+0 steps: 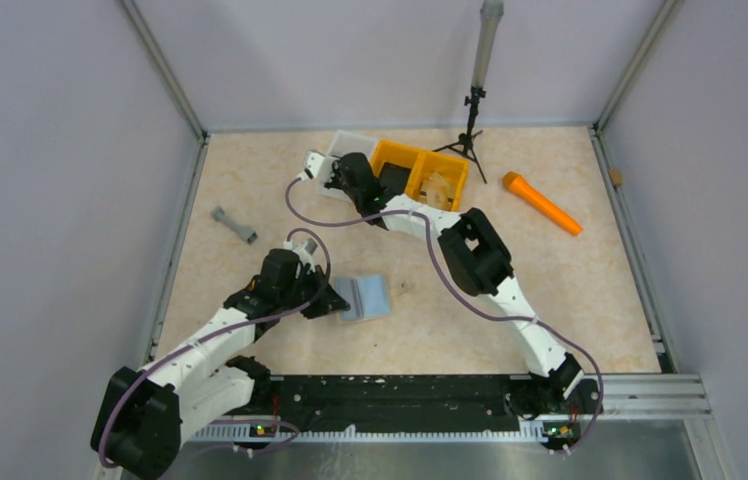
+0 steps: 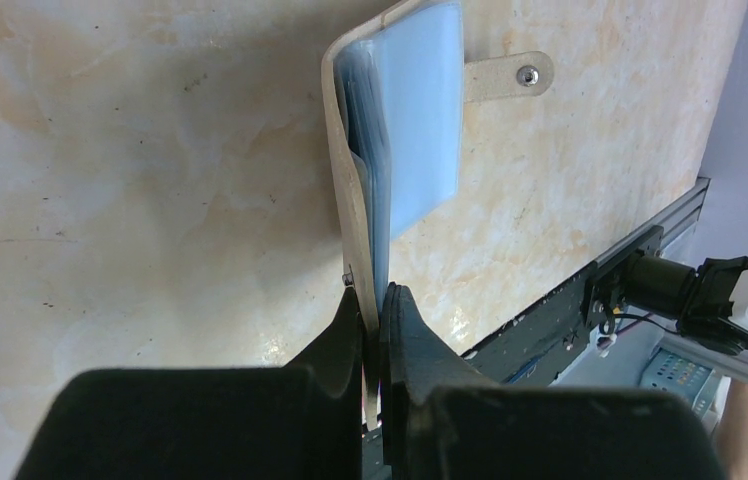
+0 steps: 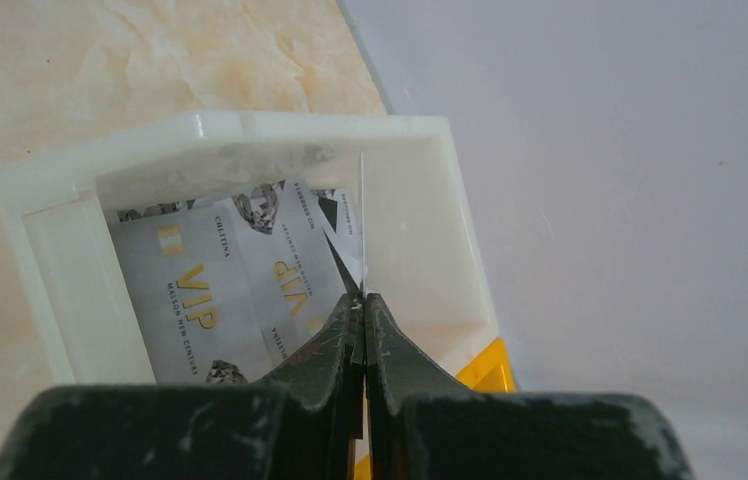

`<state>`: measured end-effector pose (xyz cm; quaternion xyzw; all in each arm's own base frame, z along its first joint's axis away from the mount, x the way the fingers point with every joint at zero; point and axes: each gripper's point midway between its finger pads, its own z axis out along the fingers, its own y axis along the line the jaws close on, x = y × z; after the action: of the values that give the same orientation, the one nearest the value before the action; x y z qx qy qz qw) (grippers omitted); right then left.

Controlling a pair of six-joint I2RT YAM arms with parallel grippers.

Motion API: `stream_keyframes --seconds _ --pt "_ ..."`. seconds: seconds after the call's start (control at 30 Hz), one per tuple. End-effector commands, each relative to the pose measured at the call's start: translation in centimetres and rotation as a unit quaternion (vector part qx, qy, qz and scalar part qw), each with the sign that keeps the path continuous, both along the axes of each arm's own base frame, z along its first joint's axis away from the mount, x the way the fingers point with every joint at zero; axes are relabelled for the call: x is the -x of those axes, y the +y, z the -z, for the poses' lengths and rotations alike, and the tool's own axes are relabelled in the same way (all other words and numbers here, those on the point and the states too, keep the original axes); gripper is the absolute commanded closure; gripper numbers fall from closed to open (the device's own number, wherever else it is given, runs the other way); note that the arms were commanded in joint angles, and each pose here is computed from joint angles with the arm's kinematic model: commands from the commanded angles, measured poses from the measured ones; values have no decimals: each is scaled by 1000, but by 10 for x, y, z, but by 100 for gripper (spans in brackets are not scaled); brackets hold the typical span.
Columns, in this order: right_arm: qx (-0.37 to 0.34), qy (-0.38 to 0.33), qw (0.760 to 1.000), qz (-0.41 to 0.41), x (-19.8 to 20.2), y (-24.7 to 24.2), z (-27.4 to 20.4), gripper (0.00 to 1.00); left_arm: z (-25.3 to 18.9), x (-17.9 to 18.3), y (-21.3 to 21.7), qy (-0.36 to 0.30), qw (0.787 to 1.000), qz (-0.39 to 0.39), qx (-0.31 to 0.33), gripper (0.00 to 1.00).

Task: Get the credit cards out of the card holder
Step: Place the credit card in the storage box, then remove the credit card from the card holder.

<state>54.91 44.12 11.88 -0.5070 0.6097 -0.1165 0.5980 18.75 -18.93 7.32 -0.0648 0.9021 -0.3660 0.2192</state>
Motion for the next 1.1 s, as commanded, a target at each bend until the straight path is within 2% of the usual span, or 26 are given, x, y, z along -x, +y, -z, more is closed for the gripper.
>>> stream_keyframes --seconds 0.0,0.13,0.17,0.2,0.47,0.6,0.8,0.9,1.0,1.07 --pt "0 -41 999 -10 -3 13 -21 100 -12 -8 -3 -24 1000 3 10 100" --pt "-29 -34 999 -21 2 19 -31 64 -16 -7 -3 -26 1000 5 11 100" --pt "-42 -38 998 -19 3 19 -36 56 -15 -7 -2 -26 1000 5 8 100" --pt "-53 -42 998 -20 5 21 -43 53 -15 -7 -2 -25 1000 5 7 100" --pt "-147 -10 988 -36 28 19 -100 52 -16 -6 1 -26 1000 -4 5 100" --pt "-222 17 974 -34 59 -2 -139 51 -19 -7 3 -43 999 -1 3 100" --pt "-297 116 948 2 120 -49 -141 49 -30 -2 0 -73 997 15 23 100" --pt "-319 203 925 44 159 -76 -121 49 -42 3 -8 -100 993 38 56 100" --pt "-357 291 886 57 208 -97 -98 49 -51 10 -14 -110 989 58 82 100" --pt "-394 345 851 35 246 -101 -98 49 -55 15 -18 -110 986 72 100 100"
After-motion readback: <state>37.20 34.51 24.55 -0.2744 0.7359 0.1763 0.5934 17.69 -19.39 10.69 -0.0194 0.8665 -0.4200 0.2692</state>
